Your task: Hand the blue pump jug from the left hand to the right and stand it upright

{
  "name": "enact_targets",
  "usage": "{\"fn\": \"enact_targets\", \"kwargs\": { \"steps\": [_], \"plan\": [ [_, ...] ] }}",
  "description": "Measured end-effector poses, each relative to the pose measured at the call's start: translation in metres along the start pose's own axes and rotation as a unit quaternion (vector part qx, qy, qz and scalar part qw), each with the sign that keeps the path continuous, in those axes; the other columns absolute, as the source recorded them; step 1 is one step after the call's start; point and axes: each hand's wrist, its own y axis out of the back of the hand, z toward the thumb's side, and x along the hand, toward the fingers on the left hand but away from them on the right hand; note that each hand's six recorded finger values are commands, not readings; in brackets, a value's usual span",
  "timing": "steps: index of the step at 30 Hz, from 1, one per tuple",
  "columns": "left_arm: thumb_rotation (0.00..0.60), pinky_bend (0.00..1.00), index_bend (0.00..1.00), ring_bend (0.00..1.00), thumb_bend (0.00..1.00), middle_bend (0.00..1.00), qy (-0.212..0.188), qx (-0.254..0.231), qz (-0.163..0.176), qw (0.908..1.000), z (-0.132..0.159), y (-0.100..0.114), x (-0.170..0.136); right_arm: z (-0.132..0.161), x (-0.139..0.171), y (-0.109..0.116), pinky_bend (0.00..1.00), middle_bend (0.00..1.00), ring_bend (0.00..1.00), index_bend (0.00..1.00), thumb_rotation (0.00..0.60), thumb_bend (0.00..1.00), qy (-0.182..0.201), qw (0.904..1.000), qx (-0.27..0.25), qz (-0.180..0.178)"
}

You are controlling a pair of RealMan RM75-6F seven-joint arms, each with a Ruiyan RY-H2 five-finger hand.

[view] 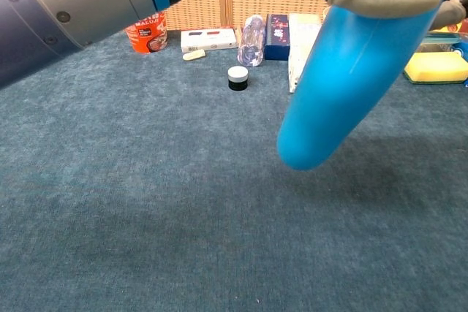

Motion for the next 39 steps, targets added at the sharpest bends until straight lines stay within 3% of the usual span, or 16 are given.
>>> {"fn": "enact_targets", "kwargs": {
  "steps": [16, 27, 35, 38, 39],
  "plan": [
    [0.6, 0.68, 0.68, 0.5, 0.41, 0.63, -0.005, -0.006, 0.004, 1.0, 0.004, -0.002, 0.01, 0.013, -0.001, -0.006, 0.0, 0.0, 0.0, 0.0, 0.6, 0.0, 0.01, 0.9998, -0.015, 0.011],
    [0.6, 0.68, 0.68, 0.5, 0.41, 0.63, -0.01, -0.011, 0.005, 0.9999, 0.009, -0.005, 0.014, 0.027, -0.006, -0.018, 0.0, 0.0, 0.0, 0.0, 0.6, 0.0, 0.027, 0.9949, -0.087, 0.044],
    [0.6, 0.68, 0.68, 0.5, 0.41, 0.63, -0.012, -0.011, 0.006, 0.9999, 0.011, -0.007, 0.016, 0.031, -0.01, -0.025, 0.0, 0.0, 0.0, 0.0, 0.6, 0.0, 0.034, 0.9949, -0.079, 0.052],
    [0.6, 0.68, 0.68, 0.5, 0.41, 0.62, -0.013, -0.009, 0.006, 0.9999, 0.011, -0.008, 0.016, 0.033, -0.012, -0.024, 0.02, 0.09, 0.04, 0.01, 0.6, 0.0, 0.038, 0.9953, -0.08, 0.039],
    [0.6, 0.68, 0.68, 0.5, 0.41, 0.62, -0.013, -0.009, 0.006, 0.9999, 0.011, -0.008, 0.016, 0.034, -0.012, -0.023, 0.04, 0.19, 0.09, 0.05, 0.6, 0.0, 0.04, 0.9953, -0.082, 0.033]
  ]
}}
